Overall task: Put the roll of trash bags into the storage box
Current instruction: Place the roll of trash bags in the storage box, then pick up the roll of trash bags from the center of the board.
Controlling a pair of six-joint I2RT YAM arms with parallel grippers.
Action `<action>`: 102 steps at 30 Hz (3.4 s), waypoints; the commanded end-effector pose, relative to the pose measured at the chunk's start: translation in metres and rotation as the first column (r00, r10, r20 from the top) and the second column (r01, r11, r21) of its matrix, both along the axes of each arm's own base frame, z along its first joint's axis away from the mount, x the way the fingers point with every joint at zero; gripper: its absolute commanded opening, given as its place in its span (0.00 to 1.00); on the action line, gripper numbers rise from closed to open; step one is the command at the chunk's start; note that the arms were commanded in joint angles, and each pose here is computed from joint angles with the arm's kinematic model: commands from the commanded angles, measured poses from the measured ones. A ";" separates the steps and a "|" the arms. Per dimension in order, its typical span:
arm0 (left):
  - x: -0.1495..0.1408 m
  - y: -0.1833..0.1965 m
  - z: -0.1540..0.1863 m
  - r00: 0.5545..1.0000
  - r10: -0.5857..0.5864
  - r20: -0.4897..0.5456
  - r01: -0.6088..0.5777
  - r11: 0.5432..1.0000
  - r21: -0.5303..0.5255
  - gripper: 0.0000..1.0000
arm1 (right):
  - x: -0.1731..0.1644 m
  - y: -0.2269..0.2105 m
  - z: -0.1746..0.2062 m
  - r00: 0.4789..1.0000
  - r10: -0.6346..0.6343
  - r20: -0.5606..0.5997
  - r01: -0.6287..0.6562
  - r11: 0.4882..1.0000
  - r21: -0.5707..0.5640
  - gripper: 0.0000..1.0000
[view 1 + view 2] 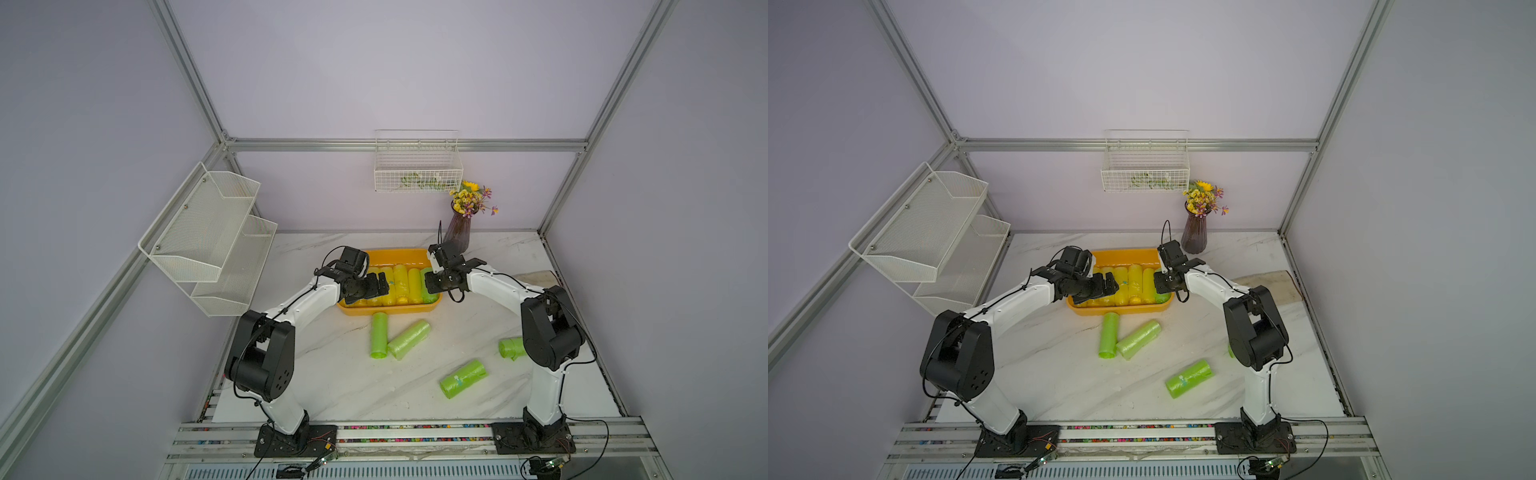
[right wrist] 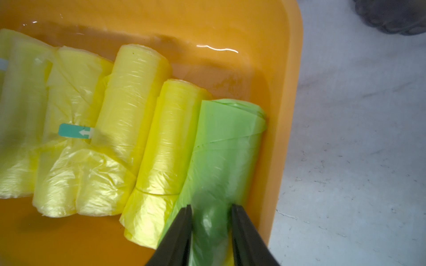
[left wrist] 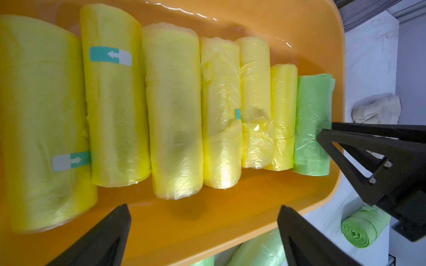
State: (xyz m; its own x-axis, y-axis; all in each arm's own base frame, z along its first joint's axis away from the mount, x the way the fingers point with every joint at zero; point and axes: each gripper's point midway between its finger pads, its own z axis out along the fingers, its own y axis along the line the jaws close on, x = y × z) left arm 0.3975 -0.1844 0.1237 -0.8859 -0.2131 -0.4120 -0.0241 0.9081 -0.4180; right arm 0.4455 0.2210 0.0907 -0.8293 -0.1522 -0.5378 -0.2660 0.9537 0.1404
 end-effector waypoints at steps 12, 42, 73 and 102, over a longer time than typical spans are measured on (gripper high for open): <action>0.007 -0.002 0.011 0.999 0.010 0.039 -0.009 1.000 -0.022 1.00 | -0.002 -0.014 0.048 0.998 -0.055 0.040 0.053 0.997 0.055 0.41; 0.008 -0.004 0.006 0.999 -0.013 0.031 0.013 1.000 -0.010 1.00 | -0.094 -0.067 0.018 0.970 -0.233 -0.074 0.242 0.958 0.153 0.57; 0.017 -0.015 -0.010 0.998 -0.063 0.013 0.063 0.998 -0.015 1.00 | -0.184 -0.211 -0.002 0.459 -0.854 -0.244 0.888 0.441 0.129 0.95; 0.016 -0.012 -0.006 0.998 -0.054 0.015 0.055 0.998 -0.007 1.00 | -0.195 -0.230 -0.063 0.440 -0.814 -0.379 0.890 0.453 0.059 0.86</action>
State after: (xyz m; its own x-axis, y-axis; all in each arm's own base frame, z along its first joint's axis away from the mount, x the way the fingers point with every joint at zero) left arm 0.3998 -0.1914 0.0955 -0.9163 -0.1838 -0.3558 -0.0217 0.9099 -0.4142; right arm 0.2416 -0.0116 0.0283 -0.5314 0.8267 -0.1850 0.7816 0.5627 0.2693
